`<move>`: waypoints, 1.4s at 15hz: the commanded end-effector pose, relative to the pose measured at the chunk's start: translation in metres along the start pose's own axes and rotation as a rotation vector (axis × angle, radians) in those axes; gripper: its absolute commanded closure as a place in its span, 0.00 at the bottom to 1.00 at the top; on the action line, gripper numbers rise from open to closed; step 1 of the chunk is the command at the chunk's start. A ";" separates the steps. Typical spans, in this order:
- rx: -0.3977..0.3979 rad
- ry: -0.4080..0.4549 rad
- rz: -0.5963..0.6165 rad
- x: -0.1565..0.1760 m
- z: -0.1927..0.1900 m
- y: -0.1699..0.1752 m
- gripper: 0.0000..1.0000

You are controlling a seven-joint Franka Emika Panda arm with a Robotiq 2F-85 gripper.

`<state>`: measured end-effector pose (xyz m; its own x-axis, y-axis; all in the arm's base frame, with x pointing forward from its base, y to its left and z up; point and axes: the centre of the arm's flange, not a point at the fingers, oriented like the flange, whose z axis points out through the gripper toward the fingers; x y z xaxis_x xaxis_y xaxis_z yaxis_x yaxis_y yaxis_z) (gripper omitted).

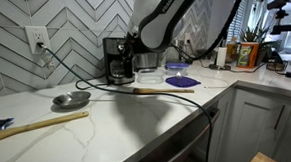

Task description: Move the coffee pot to the counter

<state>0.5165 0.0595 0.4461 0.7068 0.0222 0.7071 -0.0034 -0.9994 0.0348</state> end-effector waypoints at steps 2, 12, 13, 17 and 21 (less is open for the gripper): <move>0.016 0.000 -0.052 -0.020 -0.040 -0.015 0.93; 0.090 0.010 -0.166 -0.045 -0.068 -0.051 0.93; 0.098 0.009 -0.178 -0.047 -0.069 -0.054 0.93; 0.117 -0.003 -0.208 -0.054 -0.066 -0.061 0.93; 0.133 -0.013 -0.228 -0.060 -0.057 -0.058 0.93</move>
<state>0.4403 0.1282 0.4386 0.6912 0.2305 0.6849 0.2248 -0.9693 0.0993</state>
